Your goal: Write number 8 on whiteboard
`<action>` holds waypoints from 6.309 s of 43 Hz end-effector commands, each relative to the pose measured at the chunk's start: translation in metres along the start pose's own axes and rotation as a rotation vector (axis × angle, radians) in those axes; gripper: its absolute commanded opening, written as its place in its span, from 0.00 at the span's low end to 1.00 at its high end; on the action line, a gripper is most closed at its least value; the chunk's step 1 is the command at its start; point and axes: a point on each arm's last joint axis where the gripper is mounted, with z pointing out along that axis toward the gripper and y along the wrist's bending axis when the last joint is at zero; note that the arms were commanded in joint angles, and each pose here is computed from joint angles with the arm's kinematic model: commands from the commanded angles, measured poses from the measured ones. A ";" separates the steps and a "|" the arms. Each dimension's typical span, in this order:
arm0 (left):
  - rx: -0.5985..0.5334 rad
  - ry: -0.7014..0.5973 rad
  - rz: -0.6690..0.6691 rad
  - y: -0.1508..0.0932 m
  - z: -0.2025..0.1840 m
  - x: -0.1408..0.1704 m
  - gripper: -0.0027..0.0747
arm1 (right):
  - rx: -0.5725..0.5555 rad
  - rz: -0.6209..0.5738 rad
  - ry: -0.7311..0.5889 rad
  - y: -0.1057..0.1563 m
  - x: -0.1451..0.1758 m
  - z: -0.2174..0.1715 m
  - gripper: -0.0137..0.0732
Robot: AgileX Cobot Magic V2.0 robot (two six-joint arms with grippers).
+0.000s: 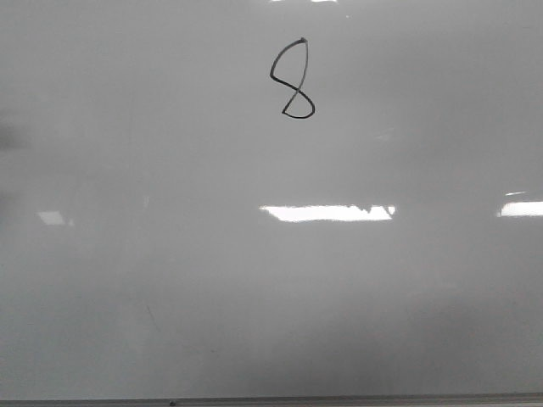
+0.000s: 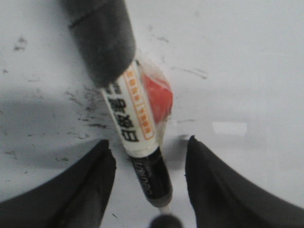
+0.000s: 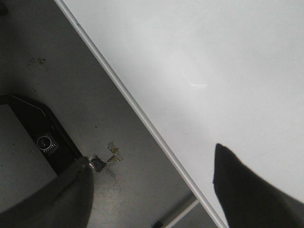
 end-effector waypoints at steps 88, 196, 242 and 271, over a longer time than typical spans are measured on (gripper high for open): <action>0.232 -0.259 0.250 -0.036 -0.220 -0.001 0.01 | 0.261 0.462 -0.313 0.014 0.041 -0.073 0.08; 0.019 -0.912 0.036 0.017 -0.167 0.165 0.01 | 0.261 0.462 -0.310 0.014 0.041 -0.073 0.08; 0.019 -0.912 0.036 0.017 -0.167 0.165 0.01 | 0.641 0.617 -0.479 0.034 0.126 -0.038 0.08; 0.019 -0.912 0.036 0.017 -0.167 0.165 0.01 | 0.782 0.553 -0.923 0.046 0.176 0.044 0.08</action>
